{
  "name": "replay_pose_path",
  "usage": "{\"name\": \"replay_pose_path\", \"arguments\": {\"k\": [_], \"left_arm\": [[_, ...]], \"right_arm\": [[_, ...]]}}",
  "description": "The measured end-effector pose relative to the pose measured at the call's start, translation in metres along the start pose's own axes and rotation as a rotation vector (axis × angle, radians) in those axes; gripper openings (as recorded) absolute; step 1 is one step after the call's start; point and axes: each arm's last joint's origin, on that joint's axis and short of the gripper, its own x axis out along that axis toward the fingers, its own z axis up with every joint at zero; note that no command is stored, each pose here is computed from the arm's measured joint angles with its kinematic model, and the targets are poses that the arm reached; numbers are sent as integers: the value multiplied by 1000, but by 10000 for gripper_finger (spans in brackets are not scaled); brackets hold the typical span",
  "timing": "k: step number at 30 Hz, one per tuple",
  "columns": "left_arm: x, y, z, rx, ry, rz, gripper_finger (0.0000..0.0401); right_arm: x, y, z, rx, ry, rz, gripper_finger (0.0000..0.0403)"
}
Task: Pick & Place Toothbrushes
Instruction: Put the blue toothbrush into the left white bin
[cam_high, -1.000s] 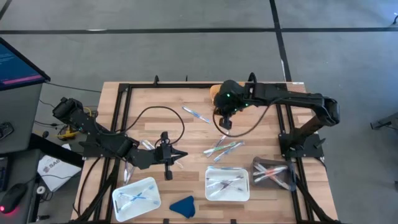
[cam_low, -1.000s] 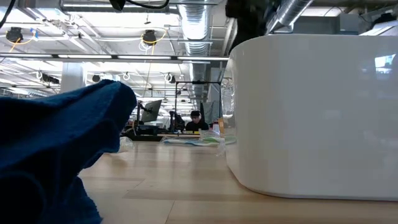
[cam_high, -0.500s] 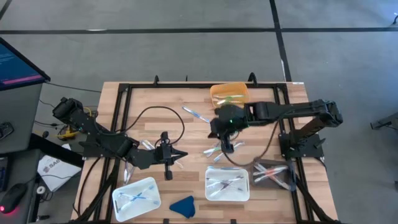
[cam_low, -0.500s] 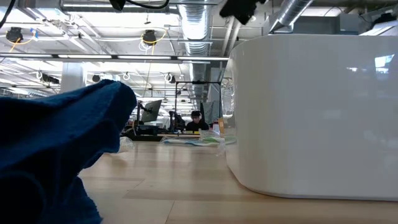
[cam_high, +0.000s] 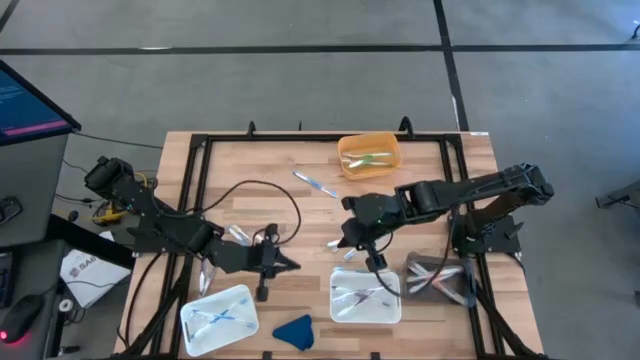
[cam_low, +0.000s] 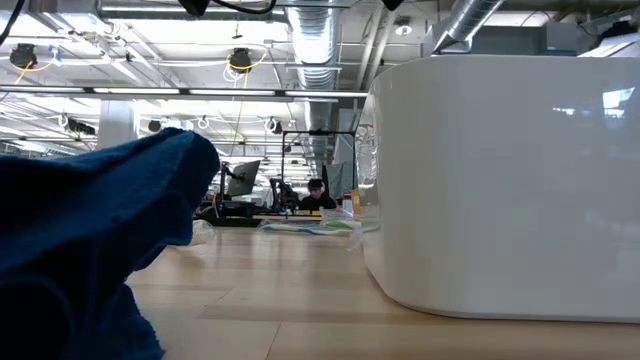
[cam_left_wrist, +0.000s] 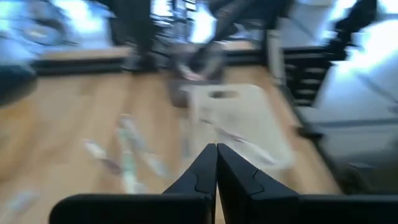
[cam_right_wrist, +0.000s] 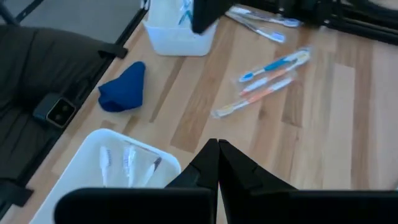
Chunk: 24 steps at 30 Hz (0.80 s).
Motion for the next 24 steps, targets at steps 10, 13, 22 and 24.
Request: {"name": "replay_pose_path", "arguments": {"k": [10, 13, 22, 24], "left_arm": [[0, -3, -3, -27, 46, -124, 4], [0, -3, -3, -26, 49, -123, 4], [0, -3, -3, -26, 47, -117, 4], [0, -3, -3, -26, 47, -115, 4]], "right_arm": [[12, 36, -34, 8, 253, 92, 0], [16, 49, -44, 28, 310, 111, 0], [13, 82, -57, 2, 424, 156, 0], [11, 84, -57, -16, 417, 125, 0]]}}
